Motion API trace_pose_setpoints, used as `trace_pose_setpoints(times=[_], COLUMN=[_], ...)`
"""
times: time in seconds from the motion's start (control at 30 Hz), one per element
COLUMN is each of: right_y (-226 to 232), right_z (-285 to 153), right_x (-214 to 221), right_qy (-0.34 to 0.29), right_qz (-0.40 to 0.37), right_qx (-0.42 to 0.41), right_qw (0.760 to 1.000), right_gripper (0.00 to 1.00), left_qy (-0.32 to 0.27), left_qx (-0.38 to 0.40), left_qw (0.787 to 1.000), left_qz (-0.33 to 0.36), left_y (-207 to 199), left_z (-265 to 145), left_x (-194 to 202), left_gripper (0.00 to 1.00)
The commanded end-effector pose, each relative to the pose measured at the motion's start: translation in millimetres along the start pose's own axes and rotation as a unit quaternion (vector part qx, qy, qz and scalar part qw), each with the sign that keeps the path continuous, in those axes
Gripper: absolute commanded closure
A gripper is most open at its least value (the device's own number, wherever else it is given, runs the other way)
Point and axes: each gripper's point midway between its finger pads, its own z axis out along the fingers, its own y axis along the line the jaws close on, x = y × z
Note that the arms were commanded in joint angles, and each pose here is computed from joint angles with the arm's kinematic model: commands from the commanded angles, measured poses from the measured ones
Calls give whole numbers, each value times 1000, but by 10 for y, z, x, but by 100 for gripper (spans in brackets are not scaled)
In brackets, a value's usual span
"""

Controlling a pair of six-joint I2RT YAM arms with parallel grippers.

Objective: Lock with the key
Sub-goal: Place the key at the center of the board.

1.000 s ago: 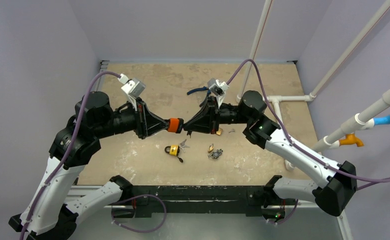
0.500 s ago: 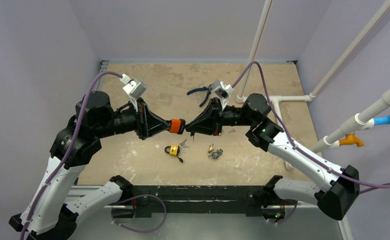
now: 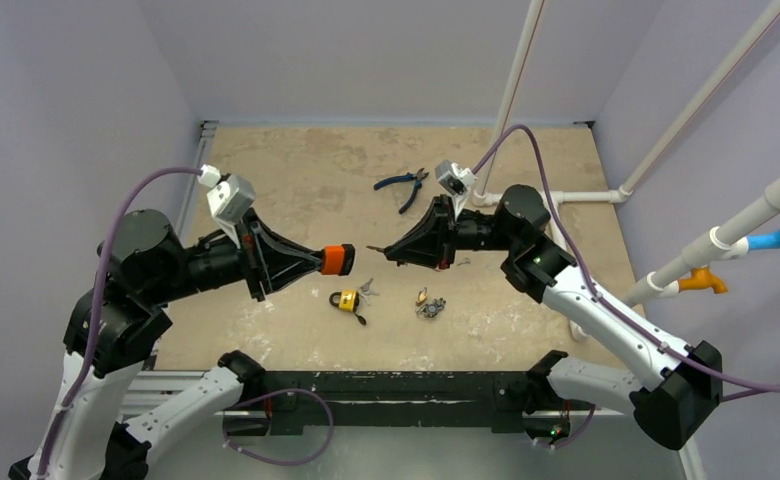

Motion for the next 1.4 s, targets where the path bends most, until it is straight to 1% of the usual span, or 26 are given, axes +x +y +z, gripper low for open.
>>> trace_pose_setpoints(times=[0.0, 0.1, 0.2, 0.33, 0.5, 0.6, 0.67, 0.8, 0.87, 1.13, 1.27, 1.37], right_y=[-133, -470, -786, -1152, -1625, -1875, -2014, -2228, -2305, -2623, -2754, -2804], right_z=[-39, -50, -77, -89, -40, -31, -11, 57, 114, 304, 336, 383], right_x=[-38, -36, -20, 35, 274, 464, 587, 857, 955, 1278, 1450, 1554], right_qy=[-5, -10, -15, -21, -5, 7, 19, 42, 48, 64, 76, 82], right_qz=[-2, 20, 44, 89, 128, 144, 152, 166, 170, 186, 192, 196], right_qx=[51, 135, 210, 287, 353, 389, 404, 421, 425, 451, 465, 466], right_qw=[999, 991, 977, 954, 927, 910, 902, 891, 888, 870, 861, 859], right_gripper=[100, 100, 100, 100, 100, 100, 100, 100, 100, 100, 100, 100], left_qy=[-45, -31, -4, 43, 101, 123, 142, 165, 176, 228, 242, 248], left_qx=[-28, -112, -192, -284, -356, -371, -371, -348, -356, -386, -397, -406], left_qw=[998, 993, 981, 956, 926, 916, 910, 906, 898, 860, 846, 837], left_qz=[31, 3, -28, -55, -73, -91, -122, -177, -191, -244, -260, -271], left_y=[56, 383, 703, 1166, 1696, 1934, 2075, 2298, 2453, 2998, 3158, 3257], left_z=[-18, 11, 31, 121, 376, 581, 728, 1016, 1106, 1339, 1375, 1387], left_x=[-274, -230, -132, 98, 416, 592, 740, 1000, 1089, 1631, 1829, 1928], left_gripper=[100, 100, 100, 100, 100, 100, 100, 100, 100, 100, 100, 100])
